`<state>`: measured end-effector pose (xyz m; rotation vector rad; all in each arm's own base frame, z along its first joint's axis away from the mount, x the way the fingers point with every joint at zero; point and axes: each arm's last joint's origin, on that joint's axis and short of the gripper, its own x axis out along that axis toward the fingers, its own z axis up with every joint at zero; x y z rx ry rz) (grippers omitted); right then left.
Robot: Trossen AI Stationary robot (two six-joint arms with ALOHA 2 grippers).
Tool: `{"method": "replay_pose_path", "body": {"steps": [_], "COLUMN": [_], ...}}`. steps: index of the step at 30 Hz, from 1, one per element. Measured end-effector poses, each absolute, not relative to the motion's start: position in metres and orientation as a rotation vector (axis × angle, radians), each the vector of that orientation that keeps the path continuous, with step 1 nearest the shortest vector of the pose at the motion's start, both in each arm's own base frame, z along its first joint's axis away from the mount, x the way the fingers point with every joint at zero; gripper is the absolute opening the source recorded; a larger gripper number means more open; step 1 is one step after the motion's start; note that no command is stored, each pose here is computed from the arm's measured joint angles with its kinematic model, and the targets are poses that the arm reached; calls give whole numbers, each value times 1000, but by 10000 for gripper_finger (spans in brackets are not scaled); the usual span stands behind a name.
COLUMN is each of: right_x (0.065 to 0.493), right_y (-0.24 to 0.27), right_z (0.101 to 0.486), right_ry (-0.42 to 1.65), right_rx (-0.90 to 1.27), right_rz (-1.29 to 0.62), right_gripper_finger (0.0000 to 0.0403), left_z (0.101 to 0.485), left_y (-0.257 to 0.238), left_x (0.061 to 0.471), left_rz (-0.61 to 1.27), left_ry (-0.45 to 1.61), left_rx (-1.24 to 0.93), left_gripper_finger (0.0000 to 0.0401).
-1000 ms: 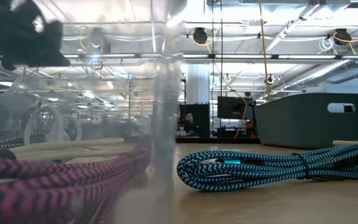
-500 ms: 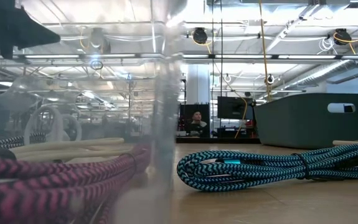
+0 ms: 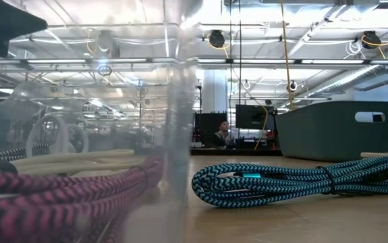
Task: Pick & Place USB Port
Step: Put the top blue charger cable into the transparent bin
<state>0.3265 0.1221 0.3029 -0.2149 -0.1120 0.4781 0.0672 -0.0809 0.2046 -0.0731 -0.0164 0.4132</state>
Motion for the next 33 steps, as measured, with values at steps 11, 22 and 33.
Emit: {"method": "replay_pose_path", "body": {"steps": [11,22,33], "right_x": [326,325,323], "right_y": [122,126,130], "right_z": [303,303,304], "right_ry": [-117,-113,-130], "right_rx": [-218,-209,-233], "right_rz": [498,510,518], "right_gripper_finger": [5,5,5], "left_z": [238,257,215], "left_y": [-139,-139,-69], "left_x": [84,167,196], "left_rz": [338,48,-20], "left_ry": [53,121,130], "left_rx": [3,183,19], "left_gripper_finger": [0,0,0]}}
